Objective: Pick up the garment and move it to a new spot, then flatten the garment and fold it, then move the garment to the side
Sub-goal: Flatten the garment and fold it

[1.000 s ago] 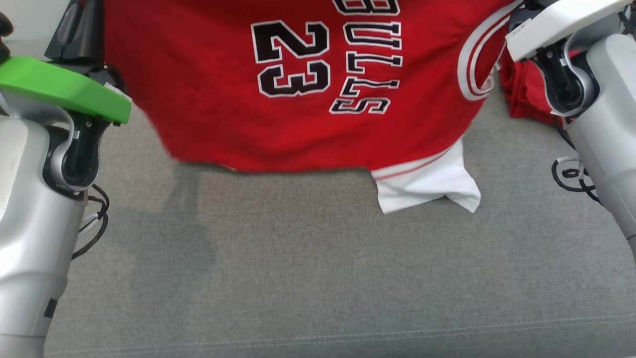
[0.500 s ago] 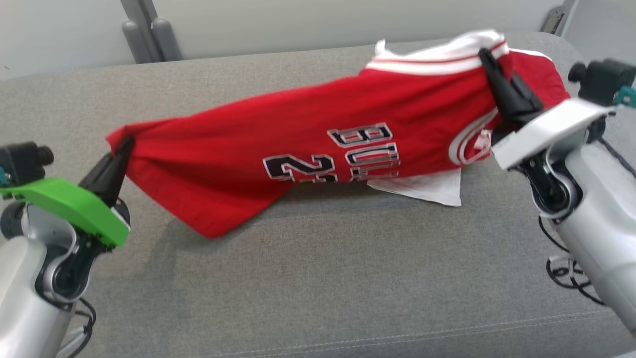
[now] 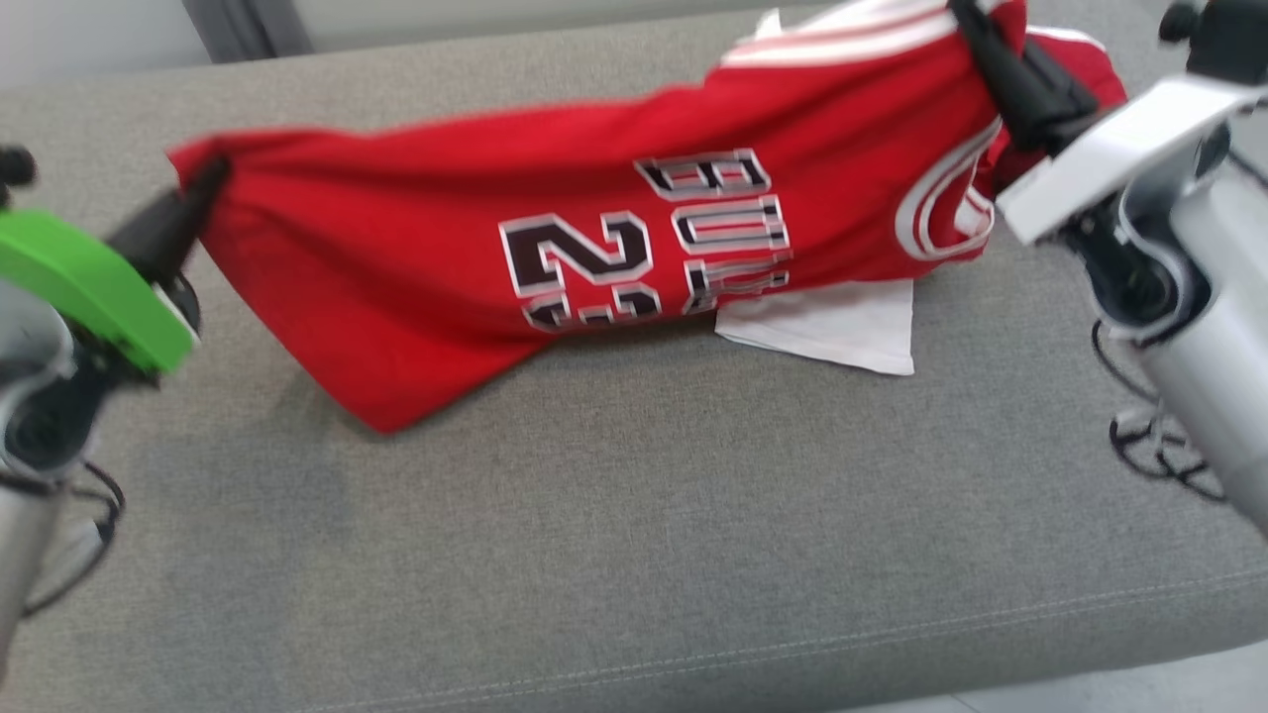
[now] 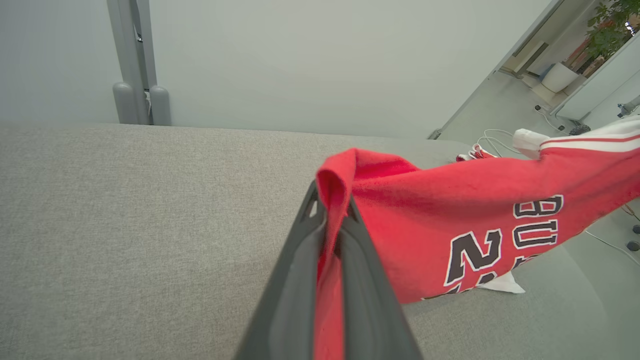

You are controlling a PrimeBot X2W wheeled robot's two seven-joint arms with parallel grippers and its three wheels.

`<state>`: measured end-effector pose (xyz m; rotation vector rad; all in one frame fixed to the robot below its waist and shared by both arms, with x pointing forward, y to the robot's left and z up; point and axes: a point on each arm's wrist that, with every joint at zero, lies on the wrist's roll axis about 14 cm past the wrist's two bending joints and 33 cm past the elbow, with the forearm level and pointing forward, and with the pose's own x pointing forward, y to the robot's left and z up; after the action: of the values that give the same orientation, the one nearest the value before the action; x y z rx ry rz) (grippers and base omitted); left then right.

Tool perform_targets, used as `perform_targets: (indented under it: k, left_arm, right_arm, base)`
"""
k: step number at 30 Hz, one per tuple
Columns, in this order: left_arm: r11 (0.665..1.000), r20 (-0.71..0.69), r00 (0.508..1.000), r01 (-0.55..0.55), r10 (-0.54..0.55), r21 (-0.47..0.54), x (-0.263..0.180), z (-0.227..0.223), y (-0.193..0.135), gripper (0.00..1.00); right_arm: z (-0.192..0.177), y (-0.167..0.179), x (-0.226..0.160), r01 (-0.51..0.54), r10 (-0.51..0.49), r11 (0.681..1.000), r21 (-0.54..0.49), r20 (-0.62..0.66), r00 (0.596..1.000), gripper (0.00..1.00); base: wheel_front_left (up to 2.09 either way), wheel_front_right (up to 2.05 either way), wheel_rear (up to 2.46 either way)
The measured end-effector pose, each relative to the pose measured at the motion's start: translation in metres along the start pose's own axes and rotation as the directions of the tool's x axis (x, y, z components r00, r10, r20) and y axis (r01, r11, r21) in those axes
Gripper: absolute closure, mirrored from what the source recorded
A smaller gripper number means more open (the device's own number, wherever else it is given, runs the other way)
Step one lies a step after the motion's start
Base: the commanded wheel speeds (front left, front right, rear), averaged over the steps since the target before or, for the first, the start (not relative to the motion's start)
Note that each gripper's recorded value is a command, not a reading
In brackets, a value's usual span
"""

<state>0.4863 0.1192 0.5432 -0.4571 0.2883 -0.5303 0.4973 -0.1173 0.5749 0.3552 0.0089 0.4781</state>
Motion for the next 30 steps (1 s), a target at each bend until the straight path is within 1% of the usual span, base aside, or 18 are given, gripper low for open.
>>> perform_targets:
  k: [3,6,7,10,12,14,15,17,20,22,25,28,30]
  left_arm:
    - [1.0,0.02,1.0,-0.005,0.004,0.027,0.019,0.027,0.007,1.0]
    - [0.997,0.111,0.994,-0.008,0.0,0.072,0.037,0.074,0.01,1.0]
    - [0.994,0.213,0.977,-0.005,-0.02,0.113,0.044,0.117,0.007,1.0]
    - [0.99,0.393,0.917,0.019,-0.073,0.139,0.047,0.181,-0.005,1.0]
    - [0.991,0.47,0.877,0.044,-0.1,0.128,0.051,0.202,-0.01,1.0]
    - [0.993,0.492,0.864,0.075,-0.108,0.087,0.06,0.198,-0.011,1.0]
    - [0.995,0.486,0.868,0.081,-0.102,0.063,0.065,0.191,-0.008,1.0]
    - [0.996,0.443,0.892,0.073,-0.086,0.046,0.073,0.17,-0.003,1.0]
    - [0.999,0.348,0.937,0.031,-0.036,0.019,0.073,0.124,0.014,1.0]
    - [1.0,0.298,0.955,-0.002,0.007,-0.018,0.065,0.093,0.026,1.0]
    - [0.997,0.246,0.968,-0.031,0.049,-0.076,0.05,0.057,0.036,1.0]
    - [0.987,0.189,0.978,-0.054,0.083,-0.154,0.032,0.017,0.04,1.0]
    - [0.979,0.155,0.983,-0.064,0.095,-0.193,0.02,-0.007,0.038,1.0]
  right_arm:
    - [0.015,-0.008,0.019,0.001,-0.002,1.0,-0.028,-0.005,1.0,1.0]
    - [0.052,-0.012,0.045,-0.001,0.004,0.999,-0.044,0.066,0.998,1.0]
    - [0.088,-0.006,0.064,-0.023,0.029,0.999,-0.044,0.151,0.988,1.0]
    - [0.143,0.008,0.084,-0.061,0.08,0.995,-0.076,0.284,0.955,1.0]
    - [0.173,0.011,0.088,-0.068,0.102,0.993,-0.099,0.39,0.915,1.0]
    - [0.181,0.011,0.089,-0.069,0.111,0.992,-0.11,0.439,0.892,1.0]
    - [0.178,0.01,0.091,-0.068,0.111,0.991,-0.111,0.443,0.89,1.0]
    - [0.159,0.01,0.095,-0.07,0.112,0.991,-0.116,0.413,0.904,1.0]
    - [0.113,0.008,0.092,-0.071,0.1,0.992,-0.102,0.322,0.941,1.0]
    - [0.078,0.006,0.083,-0.068,0.084,0.995,-0.07,0.258,0.962,1.0]
    - [0.036,0.011,0.066,-0.074,0.072,0.997,0.002,0.188,0.98,1.0]
    - [0.005,0.013,0.043,-0.057,0.045,0.995,0.081,0.133,0.99,1.0]
    - [-0.015,0.008,0.024,-0.021,0.008,0.99,0.136,0.094,0.995,1.0]
  base:
    - [0.0,0.0,0.0]
    - [0.0,0.0,0.0]
    - [0.0,0.0,0.0]
    - [0.0,0.0,0.0]
    - [0.0,0.0,0.0]
    - [0.0,0.0,0.0]
    - [0.0,0.0,0.0]
    - [0.0,0.0,0.0]
    - [0.0,0.0,0.0]
    - [0.0,0.0,0.0]
    - [0.0,0.0,0.0]
    - [0.0,0.0,0.0]
    - [0.0,0.0,0.0]
